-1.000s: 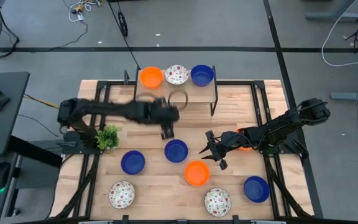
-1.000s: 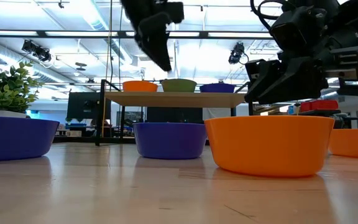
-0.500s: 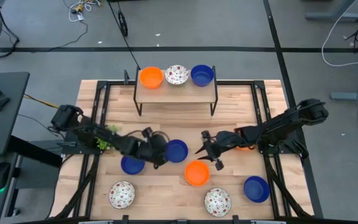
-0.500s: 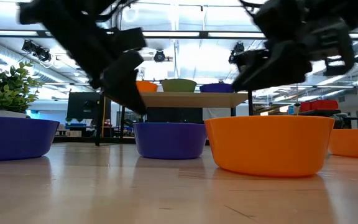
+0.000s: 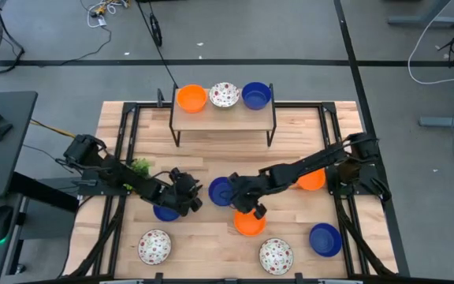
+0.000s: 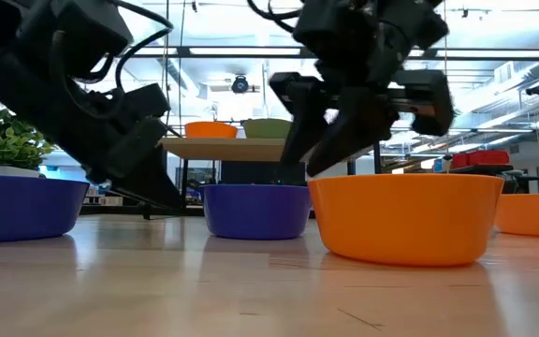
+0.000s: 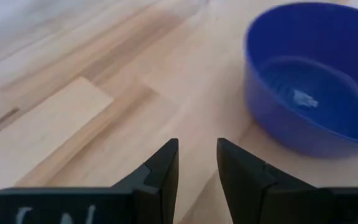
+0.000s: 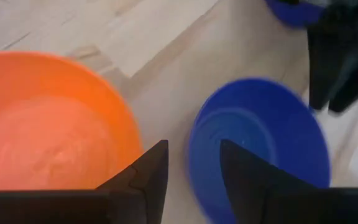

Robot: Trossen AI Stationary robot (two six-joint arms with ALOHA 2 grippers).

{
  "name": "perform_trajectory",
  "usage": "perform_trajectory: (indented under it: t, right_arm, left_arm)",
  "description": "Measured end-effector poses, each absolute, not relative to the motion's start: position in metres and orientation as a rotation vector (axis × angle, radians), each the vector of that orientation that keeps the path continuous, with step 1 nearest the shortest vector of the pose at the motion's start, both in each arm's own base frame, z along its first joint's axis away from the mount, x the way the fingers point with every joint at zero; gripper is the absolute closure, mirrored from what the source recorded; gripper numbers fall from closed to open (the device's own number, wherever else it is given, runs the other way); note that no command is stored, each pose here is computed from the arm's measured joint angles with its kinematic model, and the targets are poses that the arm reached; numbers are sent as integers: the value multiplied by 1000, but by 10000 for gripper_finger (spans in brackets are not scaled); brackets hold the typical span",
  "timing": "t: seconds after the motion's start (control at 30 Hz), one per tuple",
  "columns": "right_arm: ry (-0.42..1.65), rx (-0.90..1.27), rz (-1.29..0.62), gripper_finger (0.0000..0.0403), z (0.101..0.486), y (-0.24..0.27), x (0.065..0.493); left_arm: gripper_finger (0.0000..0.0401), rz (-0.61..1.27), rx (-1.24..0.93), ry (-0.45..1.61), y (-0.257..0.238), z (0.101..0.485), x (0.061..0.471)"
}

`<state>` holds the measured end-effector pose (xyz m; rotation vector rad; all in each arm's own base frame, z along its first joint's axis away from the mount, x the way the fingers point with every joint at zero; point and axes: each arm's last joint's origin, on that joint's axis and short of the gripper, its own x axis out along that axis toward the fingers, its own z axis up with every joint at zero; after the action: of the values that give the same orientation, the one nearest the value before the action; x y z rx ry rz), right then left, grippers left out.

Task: Pick & Place Mini bowls
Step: Stack the blue bowl on top of the other blue bowl on the shelf

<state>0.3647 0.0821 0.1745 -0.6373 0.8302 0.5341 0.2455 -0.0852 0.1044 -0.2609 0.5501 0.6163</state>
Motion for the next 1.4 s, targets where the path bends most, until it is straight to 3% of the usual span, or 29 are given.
perform_trajectory:
  t: [0.33, 0.67, 0.8, 1.07, 1.4]
  right_arm:
    - [896, -646, 542, 289, 157, 73, 377]
    - [930, -625, 536, 391, 157, 66, 375]
    - [972, -610, 533, 392, 167, 67, 366]
    - [894, -641, 434, 397, 246, 63, 326]
    - [659, -619, -85, 401, 372, -23, 276]
  left_arm:
    - [287, 618, -275, 501, -86, 107, 248]
    - [287, 612, -294, 476, -87, 109, 250]
    - [287, 611, -297, 472, -87, 109, 250]
    - [287, 603, -293, 423, -87, 113, 254]
    - [287, 403, -265, 283, -68, 137, 281]
